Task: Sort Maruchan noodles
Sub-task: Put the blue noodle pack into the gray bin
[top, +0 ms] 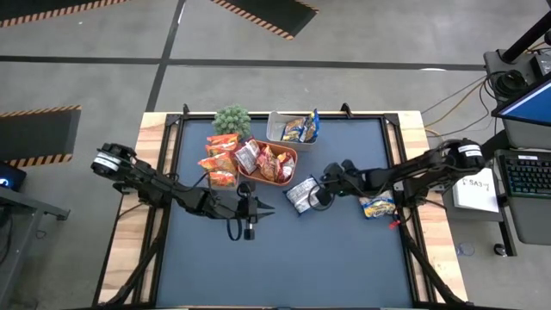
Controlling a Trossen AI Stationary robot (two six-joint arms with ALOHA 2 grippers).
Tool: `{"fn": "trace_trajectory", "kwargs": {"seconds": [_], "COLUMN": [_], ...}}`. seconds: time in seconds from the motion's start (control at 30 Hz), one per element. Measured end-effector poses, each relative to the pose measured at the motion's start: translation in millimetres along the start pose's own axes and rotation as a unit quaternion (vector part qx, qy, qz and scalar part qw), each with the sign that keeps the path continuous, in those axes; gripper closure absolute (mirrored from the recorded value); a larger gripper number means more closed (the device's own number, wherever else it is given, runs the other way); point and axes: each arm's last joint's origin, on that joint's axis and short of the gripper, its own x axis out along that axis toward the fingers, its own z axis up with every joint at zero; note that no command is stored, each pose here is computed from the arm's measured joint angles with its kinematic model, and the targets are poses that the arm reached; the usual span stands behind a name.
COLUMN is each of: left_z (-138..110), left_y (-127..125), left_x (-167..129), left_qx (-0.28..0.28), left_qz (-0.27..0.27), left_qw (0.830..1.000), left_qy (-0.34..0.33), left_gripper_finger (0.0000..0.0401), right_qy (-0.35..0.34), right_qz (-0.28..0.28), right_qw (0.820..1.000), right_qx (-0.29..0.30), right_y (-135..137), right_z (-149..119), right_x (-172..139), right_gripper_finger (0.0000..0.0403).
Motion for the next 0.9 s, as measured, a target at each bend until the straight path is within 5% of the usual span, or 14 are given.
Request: {"fn": "trace_trajectory", "kwargs": {"seconds": [0.17,0.47,0.9], "left_z": [1,1,-23], "left_y": [0,0,-7], "left_x": [0,0,18], "left_qx": [-0.001,-0.003,-0.019], "left_qz": [0.0,0.0,0.001], "left_qw": [1.0,1.0,1.0], "left_qy": [-0.003,-0.006,0.019], "left_gripper_finger": [0.0362,0.0362,0.0362], "right_qy": [0.014,0.024,0.076], "right_qz": [0.017,0.147,0.159], "right_qw": [1.0,0.988,0.984], "right_qx": [-0.003,-0.041,0.008], "right_y": [6,40,43], "right_z": [-8,-8,9], "right_x": [15,31,0], "right_gripper_finger": [0.0376,0.0376,0.0376]}}
